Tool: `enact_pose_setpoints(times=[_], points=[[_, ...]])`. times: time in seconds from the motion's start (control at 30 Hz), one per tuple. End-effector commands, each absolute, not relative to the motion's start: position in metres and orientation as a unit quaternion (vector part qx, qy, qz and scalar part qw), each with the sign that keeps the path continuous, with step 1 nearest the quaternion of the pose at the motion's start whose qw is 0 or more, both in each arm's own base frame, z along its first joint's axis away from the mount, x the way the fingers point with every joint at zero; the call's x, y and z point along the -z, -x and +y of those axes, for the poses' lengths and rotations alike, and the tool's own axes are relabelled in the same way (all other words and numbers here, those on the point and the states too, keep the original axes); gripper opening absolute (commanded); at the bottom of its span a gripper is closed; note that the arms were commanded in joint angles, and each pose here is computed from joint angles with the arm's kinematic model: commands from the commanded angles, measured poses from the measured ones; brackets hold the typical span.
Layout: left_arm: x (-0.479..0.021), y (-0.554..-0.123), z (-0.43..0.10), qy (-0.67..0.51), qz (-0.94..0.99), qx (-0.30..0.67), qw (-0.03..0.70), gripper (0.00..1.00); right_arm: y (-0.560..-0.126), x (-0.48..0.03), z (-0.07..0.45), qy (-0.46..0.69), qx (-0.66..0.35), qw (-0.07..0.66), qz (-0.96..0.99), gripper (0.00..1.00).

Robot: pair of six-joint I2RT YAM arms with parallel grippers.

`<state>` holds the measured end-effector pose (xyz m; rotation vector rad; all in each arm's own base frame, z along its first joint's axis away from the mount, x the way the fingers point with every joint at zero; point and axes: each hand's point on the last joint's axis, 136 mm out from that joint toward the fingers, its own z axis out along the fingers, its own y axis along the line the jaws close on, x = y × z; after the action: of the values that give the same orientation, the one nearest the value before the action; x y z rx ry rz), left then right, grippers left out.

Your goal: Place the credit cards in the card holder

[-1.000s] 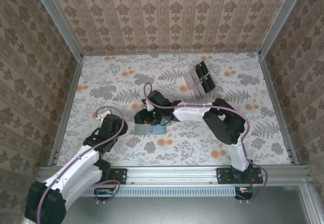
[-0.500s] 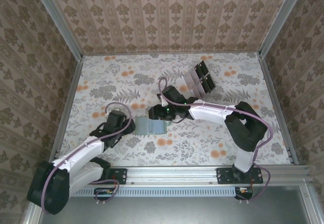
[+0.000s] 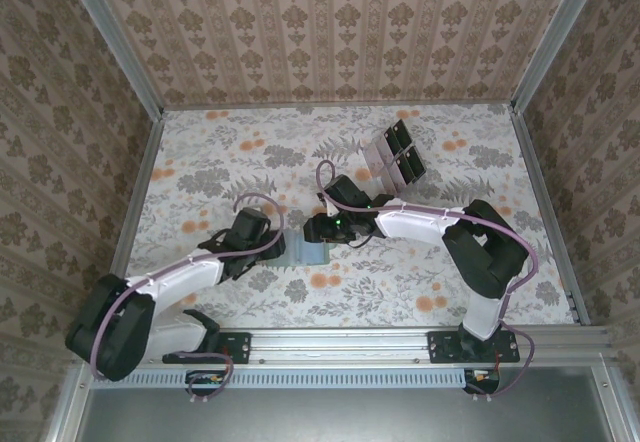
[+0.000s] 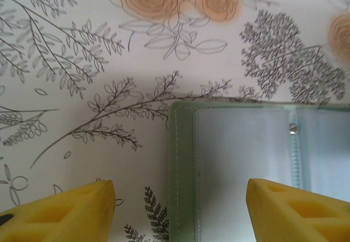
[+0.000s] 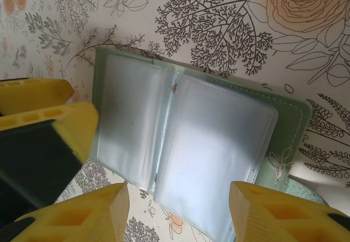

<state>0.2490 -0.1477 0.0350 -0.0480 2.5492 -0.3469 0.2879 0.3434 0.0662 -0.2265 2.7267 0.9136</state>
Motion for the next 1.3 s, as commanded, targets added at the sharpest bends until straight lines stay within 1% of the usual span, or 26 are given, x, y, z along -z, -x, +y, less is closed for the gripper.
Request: enact_pose_setpoints(times=[0.0, 0.13, 0.27, 0.57, 0.97, 1.27], points=[[-0.038, -0.256, -0.150, 0.000, 0.951, 0.110, 0.290, 0.66, -0.287, -0.064, 0.350, 0.091, -0.326, 0.126, 0.933, 0.53], [-0.027, -0.252, -0.145, -0.003, 0.958, 0.083, 0.273, 0.66, -0.286, -0.058, 0.359, 0.088, -0.345, 0.115, 0.927, 0.52], [-0.021, -0.248, -0.137, 0.003, 0.962, 0.063, 0.265, 0.66, -0.286, -0.046, 0.359, 0.080, -0.342, 0.110, 0.930, 0.52], [-0.010, -0.240, -0.128, 0.012, 0.967, 0.048, 0.251, 0.66, -0.280, -0.017, 0.334, 0.049, -0.307, 0.102, 0.945, 0.52], [0.003, -0.230, -0.123, 0.020, 0.972, 0.042, 0.231, 0.66, -0.275, -0.011, 0.323, 0.036, -0.294, 0.102, 0.950, 0.52], [0.002, -0.228, -0.124, 0.022, 0.971, 0.044, 0.233, 0.65, -0.275, -0.016, 0.321, 0.035, -0.293, 0.106, 0.949, 0.52]])
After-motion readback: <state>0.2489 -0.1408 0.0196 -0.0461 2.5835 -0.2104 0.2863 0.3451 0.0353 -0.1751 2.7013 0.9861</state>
